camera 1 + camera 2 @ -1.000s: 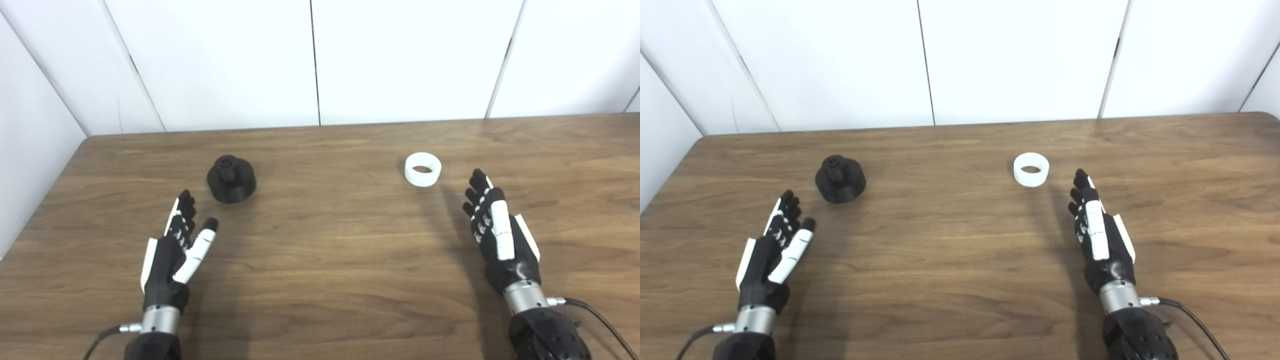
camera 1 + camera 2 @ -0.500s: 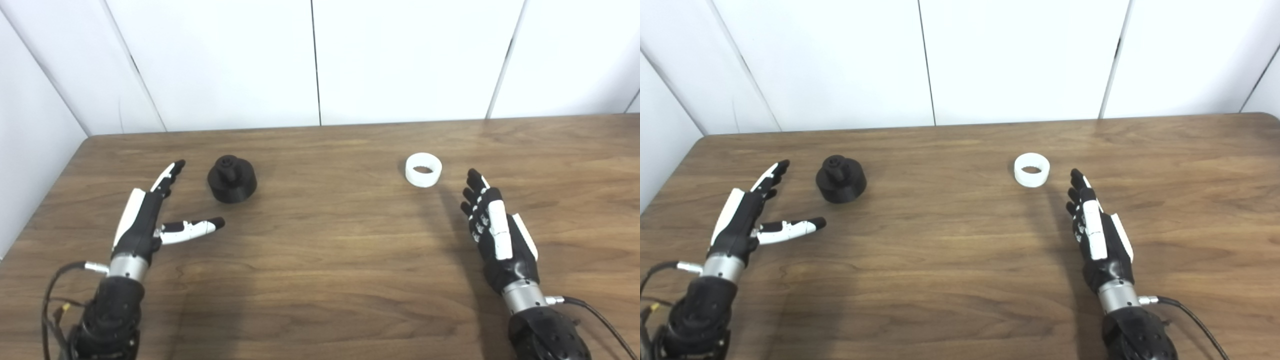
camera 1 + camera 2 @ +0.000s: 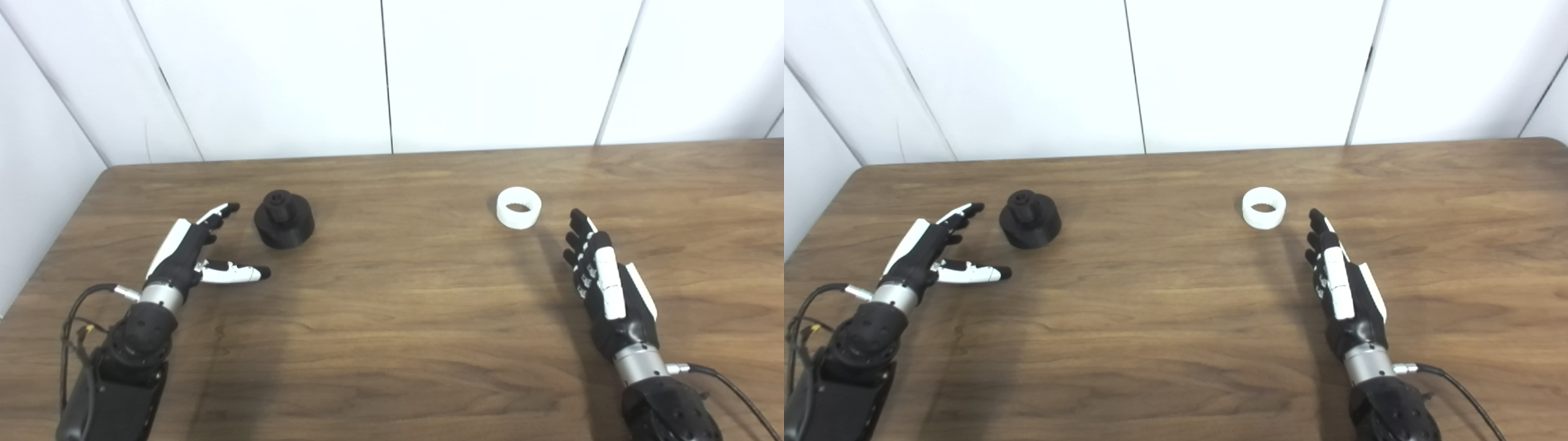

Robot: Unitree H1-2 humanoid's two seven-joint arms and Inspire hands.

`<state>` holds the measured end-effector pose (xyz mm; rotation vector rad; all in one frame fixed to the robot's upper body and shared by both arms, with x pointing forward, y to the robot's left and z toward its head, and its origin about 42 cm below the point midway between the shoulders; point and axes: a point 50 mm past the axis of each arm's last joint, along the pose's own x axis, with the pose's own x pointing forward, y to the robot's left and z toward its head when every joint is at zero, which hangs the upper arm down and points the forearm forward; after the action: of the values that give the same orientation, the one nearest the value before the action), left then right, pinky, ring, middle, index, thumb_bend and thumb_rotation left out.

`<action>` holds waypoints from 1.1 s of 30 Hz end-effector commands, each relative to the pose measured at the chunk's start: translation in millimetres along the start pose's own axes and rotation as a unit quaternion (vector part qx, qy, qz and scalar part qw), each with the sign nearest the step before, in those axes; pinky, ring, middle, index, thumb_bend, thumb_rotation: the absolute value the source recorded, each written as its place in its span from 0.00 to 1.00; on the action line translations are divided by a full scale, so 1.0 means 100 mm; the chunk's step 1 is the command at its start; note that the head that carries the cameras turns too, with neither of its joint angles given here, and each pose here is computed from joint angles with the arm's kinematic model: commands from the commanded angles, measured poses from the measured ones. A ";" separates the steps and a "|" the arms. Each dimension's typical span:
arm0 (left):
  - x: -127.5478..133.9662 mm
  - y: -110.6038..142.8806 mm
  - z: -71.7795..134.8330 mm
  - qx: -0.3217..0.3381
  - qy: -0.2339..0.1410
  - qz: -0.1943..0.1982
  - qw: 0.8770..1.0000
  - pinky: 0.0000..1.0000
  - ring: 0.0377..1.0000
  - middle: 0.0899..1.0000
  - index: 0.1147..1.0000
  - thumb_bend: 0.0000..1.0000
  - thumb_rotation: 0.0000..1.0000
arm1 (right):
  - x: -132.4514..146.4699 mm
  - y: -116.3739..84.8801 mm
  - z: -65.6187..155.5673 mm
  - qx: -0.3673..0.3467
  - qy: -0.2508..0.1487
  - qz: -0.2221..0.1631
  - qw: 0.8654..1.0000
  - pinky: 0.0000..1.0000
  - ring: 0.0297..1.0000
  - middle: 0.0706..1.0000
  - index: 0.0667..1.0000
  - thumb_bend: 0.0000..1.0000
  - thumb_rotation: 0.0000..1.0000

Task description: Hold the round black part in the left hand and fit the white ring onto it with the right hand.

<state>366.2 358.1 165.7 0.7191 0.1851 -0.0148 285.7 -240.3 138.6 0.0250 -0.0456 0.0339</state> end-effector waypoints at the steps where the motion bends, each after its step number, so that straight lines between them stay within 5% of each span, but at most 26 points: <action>1: 0.15 0.26 0.18 0.028 -0.030 0.030 0.999 0.90 0.96 0.95 0.88 0.94 0.13 | 0.06 0.04 0.15 0.002 -0.046 0.006 0.999 1.00 1.00 1.00 0.96 0.55 1.00; 14: 0.47 0.37 0.23 0.071 -0.009 0.024 0.997 0.90 0.95 0.95 0.88 0.95 0.20 | 0.02 0.01 0.10 0.002 -0.043 -0.003 0.999 1.00 1.00 1.00 0.96 0.55 1.00; 33: 0.75 0.22 0.55 0.102 -0.057 -0.002 0.993 0.87 0.92 0.93 0.87 0.96 0.23 | -0.05 0.01 0.07 0.004 -0.038 -0.007 0.999 1.00 1.00 1.00 0.97 0.56 1.00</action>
<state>433.8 344.7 174.6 0.8980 0.1795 -0.1002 277.2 -242.0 131.4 0.0284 -0.0359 0.0187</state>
